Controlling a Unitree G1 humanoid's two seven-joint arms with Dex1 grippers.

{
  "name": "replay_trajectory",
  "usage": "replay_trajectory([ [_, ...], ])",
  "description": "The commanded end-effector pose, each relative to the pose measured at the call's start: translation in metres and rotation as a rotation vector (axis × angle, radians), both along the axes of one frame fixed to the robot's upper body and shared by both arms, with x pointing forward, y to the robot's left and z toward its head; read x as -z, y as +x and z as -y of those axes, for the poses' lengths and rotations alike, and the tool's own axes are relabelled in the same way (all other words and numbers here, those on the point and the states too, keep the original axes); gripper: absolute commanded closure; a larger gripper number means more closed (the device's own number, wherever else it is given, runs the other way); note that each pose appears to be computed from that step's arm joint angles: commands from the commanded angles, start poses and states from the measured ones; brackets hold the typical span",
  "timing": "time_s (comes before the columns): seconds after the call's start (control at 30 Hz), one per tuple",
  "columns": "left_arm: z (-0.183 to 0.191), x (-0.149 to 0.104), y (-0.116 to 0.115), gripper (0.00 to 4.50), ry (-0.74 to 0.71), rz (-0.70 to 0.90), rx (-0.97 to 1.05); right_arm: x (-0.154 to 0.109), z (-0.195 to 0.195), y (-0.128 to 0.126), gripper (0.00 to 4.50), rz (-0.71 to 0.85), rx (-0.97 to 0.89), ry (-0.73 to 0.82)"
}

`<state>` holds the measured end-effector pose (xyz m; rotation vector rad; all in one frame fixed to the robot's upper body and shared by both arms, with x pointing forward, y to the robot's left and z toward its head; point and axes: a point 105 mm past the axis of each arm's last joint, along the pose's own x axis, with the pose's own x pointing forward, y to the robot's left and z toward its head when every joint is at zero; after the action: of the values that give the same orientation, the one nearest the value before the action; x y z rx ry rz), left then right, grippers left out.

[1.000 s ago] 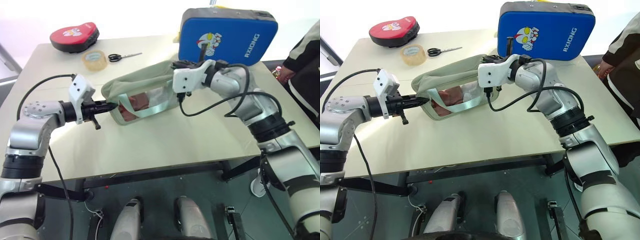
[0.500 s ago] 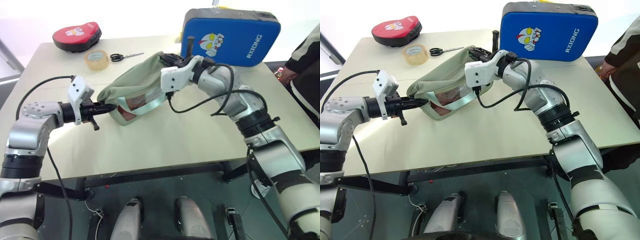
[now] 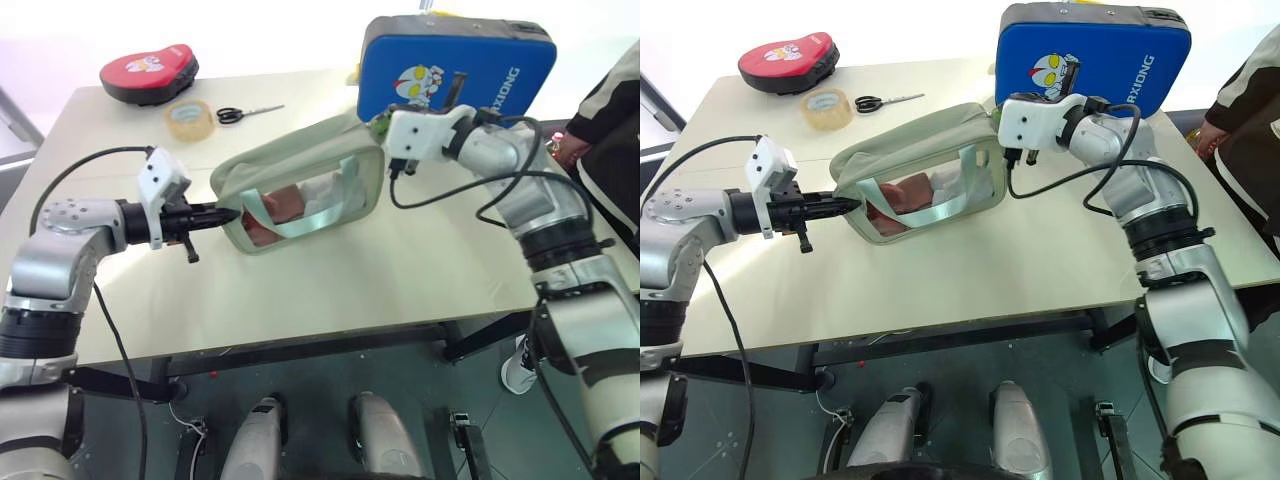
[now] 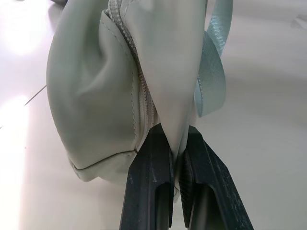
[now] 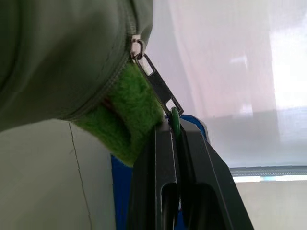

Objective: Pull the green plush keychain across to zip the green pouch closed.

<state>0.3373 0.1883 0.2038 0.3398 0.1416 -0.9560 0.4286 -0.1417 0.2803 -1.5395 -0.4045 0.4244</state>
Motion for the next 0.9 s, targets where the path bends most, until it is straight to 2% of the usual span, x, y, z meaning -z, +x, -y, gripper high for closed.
replay_trajectory([
  [0.03, -0.008, -0.008, 0.003, 4.50, 0.014, 0.022, -0.026, -0.039, 0.027, -0.005, 4.46, 0.263, 0.051, -0.277],
  [0.1, -0.008, -0.009, 0.004, 4.50, 0.015, 0.023, -0.023, -0.046, 0.026, -0.007, 4.46, 0.375, 0.025, -0.439],
  [0.17, -0.007, -0.009, 0.004, 4.50, 0.015, 0.024, -0.020, -0.053, 0.027, -0.007, 4.46, 0.444, 0.011, -0.504],
  [0.3, -0.006, -0.008, 0.004, 4.50, 0.012, 0.026, -0.018, -0.061, 0.027, -0.007, 4.46, 0.482, -0.016, -0.497],
  [0.33, -0.006, -0.008, 0.004, 4.50, 0.011, 0.026, -0.019, -0.061, 0.025, -0.006, 4.46, 0.469, -0.023, -0.456],
  [0.4, -0.006, -0.006, 0.003, 4.50, 0.009, 0.027, -0.022, -0.058, 0.019, -0.004, 4.46, 0.394, -0.035, -0.277],
  [0.57, -0.007, -0.006, 0.002, 4.50, 0.010, 0.028, -0.027, -0.031, 0.016, 0.009, 4.46, 0.000, 0.002, 0.284],
  [0.63, -0.007, -0.005, 0.001, 4.50, 0.010, 0.026, -0.027, -0.017, 0.013, 0.008, 4.46, -0.128, -0.002, 0.414],
  [0.77, -0.005, -0.004, -0.002, 4.50, 0.013, 0.016, -0.015, 0.009, 0.011, 0.002, 4.46, -0.289, 0.026, 0.559],
  [0.9, -0.004, -0.002, -0.004, 4.50, 0.024, 0.006, -0.005, 0.033, 0.001, -0.009, 4.46, -0.366, 0.027, 0.603],
])
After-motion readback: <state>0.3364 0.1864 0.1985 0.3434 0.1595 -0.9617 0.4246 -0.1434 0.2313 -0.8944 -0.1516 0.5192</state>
